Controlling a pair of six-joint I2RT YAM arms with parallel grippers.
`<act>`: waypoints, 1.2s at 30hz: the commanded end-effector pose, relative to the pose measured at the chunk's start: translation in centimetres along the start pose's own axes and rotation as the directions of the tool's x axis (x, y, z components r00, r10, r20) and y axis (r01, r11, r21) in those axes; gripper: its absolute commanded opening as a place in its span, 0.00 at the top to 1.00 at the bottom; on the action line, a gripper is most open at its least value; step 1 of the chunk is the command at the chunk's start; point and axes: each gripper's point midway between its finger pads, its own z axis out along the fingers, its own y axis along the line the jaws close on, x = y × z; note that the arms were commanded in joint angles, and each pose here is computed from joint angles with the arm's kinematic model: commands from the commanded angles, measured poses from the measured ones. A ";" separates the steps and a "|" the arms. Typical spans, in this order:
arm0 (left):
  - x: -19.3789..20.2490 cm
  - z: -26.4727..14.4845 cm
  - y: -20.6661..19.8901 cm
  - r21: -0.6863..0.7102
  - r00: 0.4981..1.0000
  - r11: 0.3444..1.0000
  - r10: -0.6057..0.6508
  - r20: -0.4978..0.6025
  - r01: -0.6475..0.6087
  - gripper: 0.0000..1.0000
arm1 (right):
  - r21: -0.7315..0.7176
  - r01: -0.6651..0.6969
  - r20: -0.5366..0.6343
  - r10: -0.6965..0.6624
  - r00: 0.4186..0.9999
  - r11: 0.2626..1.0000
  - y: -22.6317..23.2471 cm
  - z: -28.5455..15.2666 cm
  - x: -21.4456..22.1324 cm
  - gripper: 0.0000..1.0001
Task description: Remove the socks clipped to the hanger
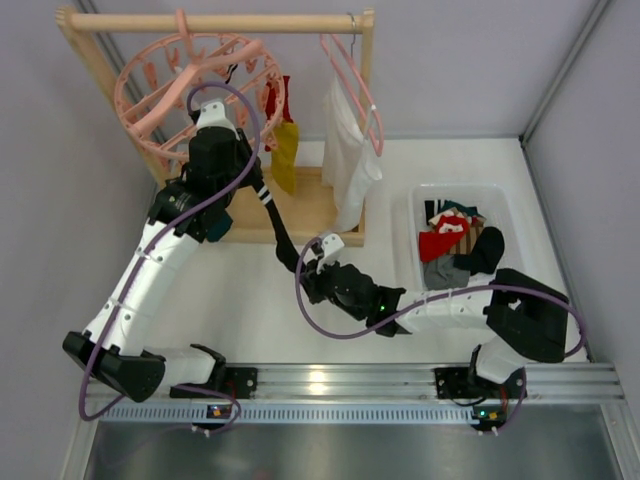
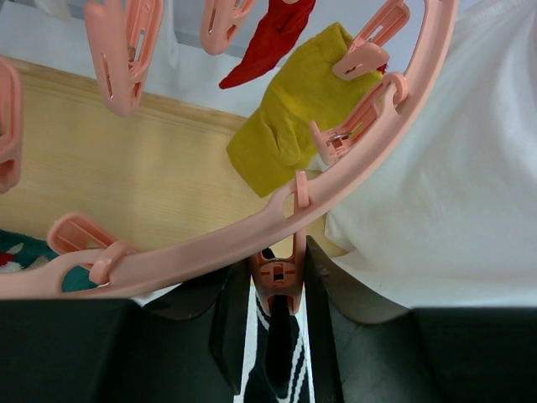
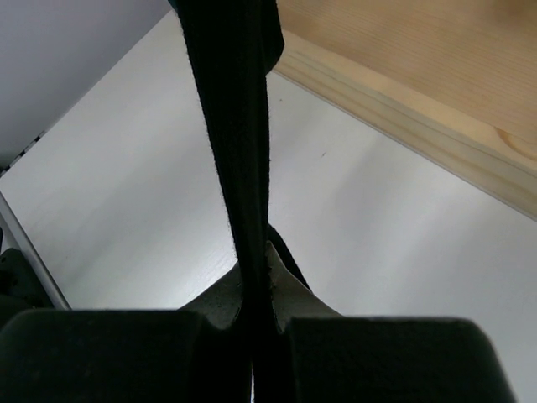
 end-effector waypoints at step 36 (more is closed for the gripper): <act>-1.1 -11.1 -5.8 0.509 1.000 0.861 -0.020 0.014 0.010 0.02 | 0.470 0.034 0.075 -0.079 0.994 0.882 -12.3 -21.3 -10.9 1.00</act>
